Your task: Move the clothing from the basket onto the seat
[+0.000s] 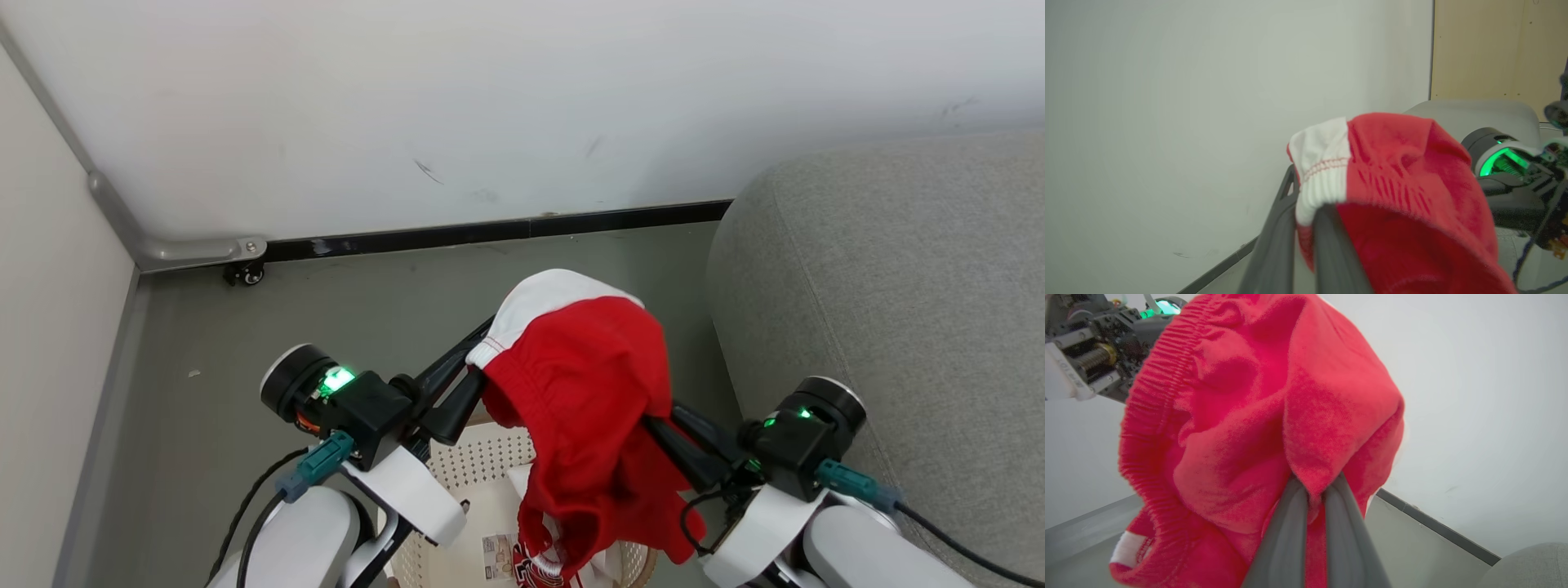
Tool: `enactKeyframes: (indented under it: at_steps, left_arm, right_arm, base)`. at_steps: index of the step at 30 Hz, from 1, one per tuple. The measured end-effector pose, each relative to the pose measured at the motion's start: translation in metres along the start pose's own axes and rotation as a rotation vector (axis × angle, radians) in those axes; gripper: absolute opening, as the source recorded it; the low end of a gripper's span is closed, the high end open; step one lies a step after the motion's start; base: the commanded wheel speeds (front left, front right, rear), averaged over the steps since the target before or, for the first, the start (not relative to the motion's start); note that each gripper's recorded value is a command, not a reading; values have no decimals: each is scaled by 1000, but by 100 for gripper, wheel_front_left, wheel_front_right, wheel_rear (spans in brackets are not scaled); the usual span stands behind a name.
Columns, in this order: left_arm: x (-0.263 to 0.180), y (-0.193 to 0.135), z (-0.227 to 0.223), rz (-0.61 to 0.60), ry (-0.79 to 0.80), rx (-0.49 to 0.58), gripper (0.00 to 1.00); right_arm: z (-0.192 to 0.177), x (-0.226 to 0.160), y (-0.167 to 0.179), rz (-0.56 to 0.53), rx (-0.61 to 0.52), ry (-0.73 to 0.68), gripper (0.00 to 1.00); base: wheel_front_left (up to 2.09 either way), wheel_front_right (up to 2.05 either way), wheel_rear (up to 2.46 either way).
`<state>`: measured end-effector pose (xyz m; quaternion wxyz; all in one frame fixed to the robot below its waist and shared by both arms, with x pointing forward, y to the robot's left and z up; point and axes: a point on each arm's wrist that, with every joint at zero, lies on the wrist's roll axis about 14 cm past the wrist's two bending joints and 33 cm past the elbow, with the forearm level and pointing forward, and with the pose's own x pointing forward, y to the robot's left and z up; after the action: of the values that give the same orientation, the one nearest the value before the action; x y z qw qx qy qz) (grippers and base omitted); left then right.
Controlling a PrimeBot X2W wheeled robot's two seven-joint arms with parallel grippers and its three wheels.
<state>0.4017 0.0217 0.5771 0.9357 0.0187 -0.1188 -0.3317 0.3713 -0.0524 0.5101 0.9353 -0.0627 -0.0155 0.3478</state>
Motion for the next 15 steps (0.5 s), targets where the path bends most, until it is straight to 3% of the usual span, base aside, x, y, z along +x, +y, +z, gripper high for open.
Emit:
enactKeyframes:
  at_steps: [1,2,3,15]
  left_arm:
    - [-1,0,-3,2,9,-8,40]
    - [-1,0,-7,5,17,-20,62]
    - [-1,-1,-10,6,22,-33,100]
    - [-11,0,-29,41,72,-100,100]
  right_arm:
    - [2,0,-3,-13,16,-11,0]
    - [4,0,-6,-26,28,-20,0]
    - [5,-1,-8,-39,39,-25,0]
    - [10,-20,-53,-183,53,-43,0]
  base:
    - [0,0,0]
    - [0,0,0]
    - [0,0,0]
    - [0,0,0]
